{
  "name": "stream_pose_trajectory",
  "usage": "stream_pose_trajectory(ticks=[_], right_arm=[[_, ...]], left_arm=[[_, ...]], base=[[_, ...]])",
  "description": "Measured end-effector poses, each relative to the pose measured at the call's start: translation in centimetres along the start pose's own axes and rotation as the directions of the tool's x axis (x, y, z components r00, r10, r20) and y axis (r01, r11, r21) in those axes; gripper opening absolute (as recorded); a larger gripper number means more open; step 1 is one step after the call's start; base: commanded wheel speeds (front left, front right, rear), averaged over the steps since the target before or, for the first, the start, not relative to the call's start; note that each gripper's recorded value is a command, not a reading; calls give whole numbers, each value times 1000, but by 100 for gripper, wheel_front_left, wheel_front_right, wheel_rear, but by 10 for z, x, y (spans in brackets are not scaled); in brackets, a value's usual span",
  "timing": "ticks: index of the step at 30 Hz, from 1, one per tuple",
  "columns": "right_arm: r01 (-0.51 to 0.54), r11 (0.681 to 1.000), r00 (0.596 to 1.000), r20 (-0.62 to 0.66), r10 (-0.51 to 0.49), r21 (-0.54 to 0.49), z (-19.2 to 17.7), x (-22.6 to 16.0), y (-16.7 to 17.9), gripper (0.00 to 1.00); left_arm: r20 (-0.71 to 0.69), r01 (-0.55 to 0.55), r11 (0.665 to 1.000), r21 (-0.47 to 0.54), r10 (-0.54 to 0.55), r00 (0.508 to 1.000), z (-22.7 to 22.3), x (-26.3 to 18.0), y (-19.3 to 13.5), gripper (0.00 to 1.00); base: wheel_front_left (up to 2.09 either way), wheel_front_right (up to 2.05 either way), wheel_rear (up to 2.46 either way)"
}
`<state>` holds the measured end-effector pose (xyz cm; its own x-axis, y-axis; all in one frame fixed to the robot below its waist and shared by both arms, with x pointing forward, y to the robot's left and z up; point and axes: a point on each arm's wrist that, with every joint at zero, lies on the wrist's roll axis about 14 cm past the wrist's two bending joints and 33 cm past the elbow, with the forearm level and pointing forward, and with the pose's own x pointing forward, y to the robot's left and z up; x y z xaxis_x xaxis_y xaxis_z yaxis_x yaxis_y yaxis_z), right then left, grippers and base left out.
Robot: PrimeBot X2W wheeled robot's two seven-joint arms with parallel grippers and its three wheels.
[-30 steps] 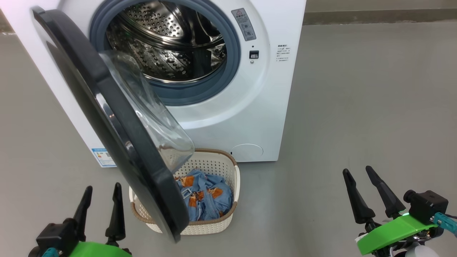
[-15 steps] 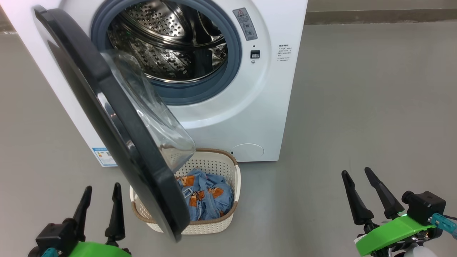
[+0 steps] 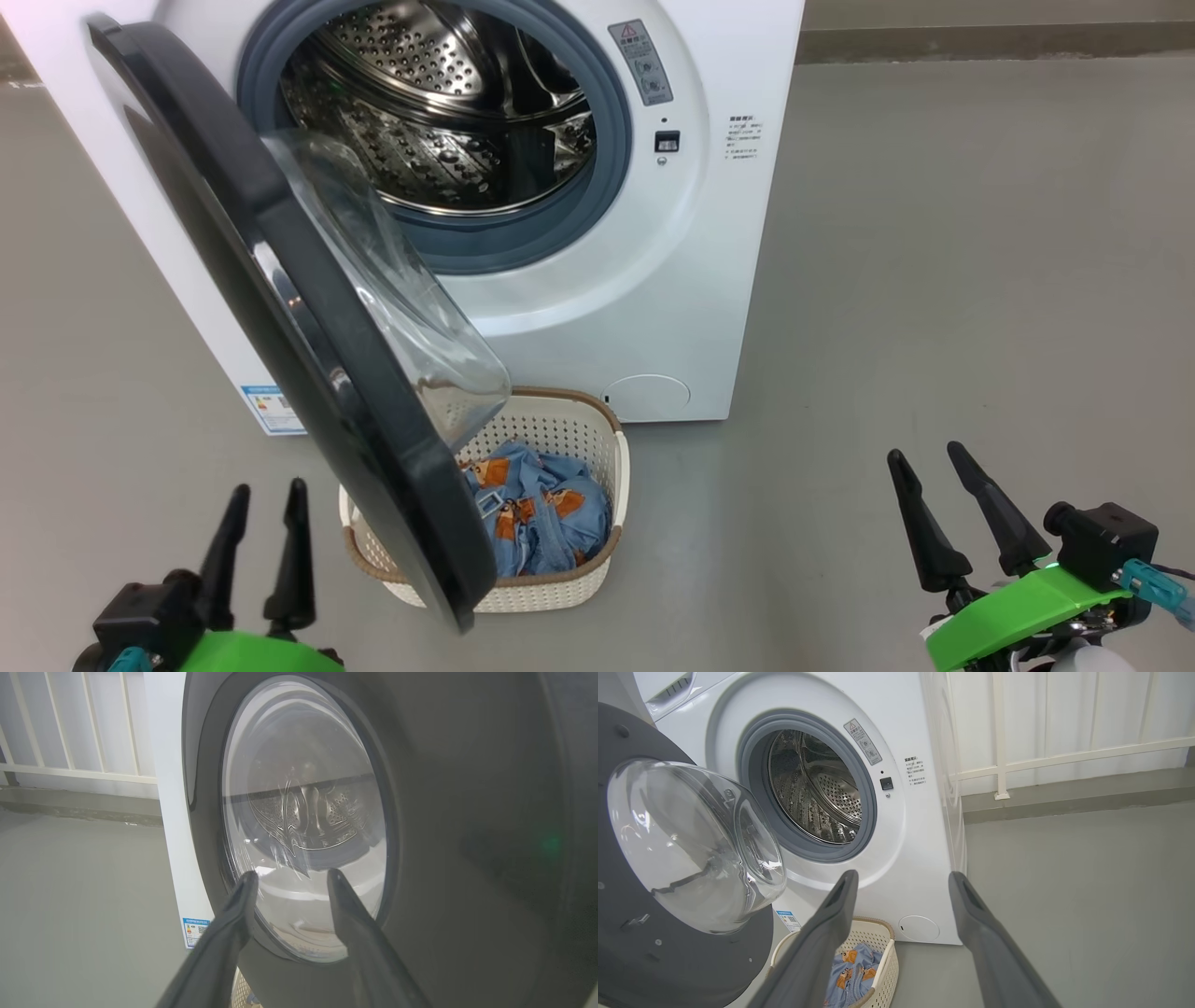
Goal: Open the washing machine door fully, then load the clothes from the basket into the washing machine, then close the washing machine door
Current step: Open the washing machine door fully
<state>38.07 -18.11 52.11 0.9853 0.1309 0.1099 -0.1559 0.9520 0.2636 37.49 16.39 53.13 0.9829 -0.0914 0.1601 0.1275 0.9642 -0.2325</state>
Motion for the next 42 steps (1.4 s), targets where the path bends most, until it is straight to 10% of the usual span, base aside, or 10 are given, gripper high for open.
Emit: stream_pose_trajectory(ticks=[1,2,24,42], right_arm=[[-1,1000,1000,-1,1,0,0,0,0,100],[-2,1000,1000,-2,2,0,-1,0,1,100],[-44,999,999,-9,44,17,-5,6,18,100],[4,1000,1000,0,-4,27,-2,-5,5,100]], left_arm=[[2,0,1000,0,0,1000,1,0,0,7],[5,2,1000,0,-2,1000,1,0,-1,0],[394,199,974,104,-225,891,142,5,-77,0],[158,463,882,-84,-447,881,71,-3,-164,0]], base=[[0,0,0],[0,0,0],[0,0,0],[0,0,0]])
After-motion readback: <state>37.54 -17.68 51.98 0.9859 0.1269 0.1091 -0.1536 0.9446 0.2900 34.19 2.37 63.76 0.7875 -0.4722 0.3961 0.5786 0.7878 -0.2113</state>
